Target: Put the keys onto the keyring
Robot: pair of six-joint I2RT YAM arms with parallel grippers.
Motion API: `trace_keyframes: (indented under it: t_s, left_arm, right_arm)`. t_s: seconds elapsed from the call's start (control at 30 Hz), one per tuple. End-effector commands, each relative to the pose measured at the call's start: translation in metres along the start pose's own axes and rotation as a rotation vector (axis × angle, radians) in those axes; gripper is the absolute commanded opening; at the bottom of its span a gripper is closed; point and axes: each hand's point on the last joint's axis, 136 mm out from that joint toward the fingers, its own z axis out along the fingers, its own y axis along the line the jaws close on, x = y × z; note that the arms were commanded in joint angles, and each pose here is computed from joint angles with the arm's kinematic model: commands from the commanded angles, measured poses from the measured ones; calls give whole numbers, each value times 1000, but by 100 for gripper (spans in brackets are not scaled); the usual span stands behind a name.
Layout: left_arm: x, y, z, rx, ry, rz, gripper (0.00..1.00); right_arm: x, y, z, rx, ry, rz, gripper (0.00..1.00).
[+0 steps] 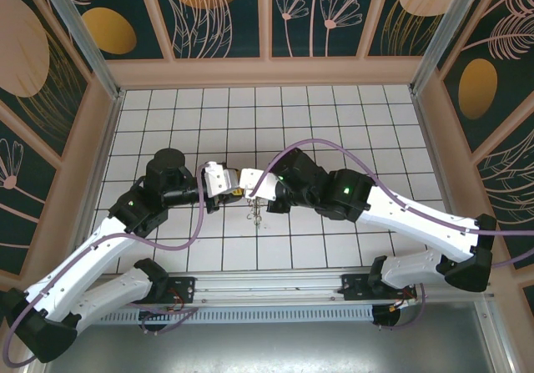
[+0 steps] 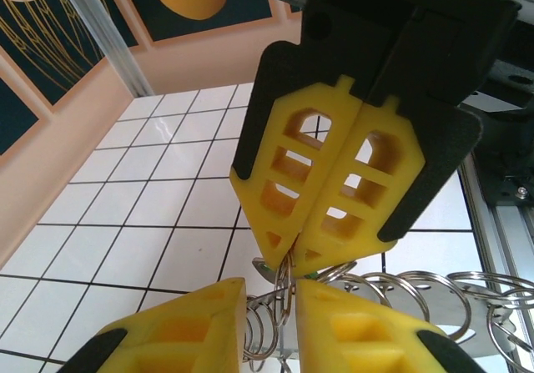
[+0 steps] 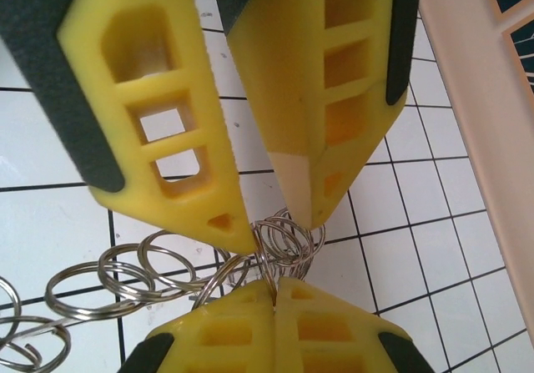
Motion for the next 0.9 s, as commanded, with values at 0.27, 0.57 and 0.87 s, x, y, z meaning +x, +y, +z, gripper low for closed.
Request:
trace_keyframes:
  t_s: [0.27,0.57,0.87]
  left_arm:
    - [2,-1,7,16,-14,41,22]
    - [7,-5,8,33,-10,35,21]
    - [5,-2,10,19,-24,38,0]
  right_arm:
    - [-25,-12,-13,20,-112,47,0]
    - [-24,-13,-11,18,-113,52,0]
    - [-27,-11,-11,3,-131,48,0]
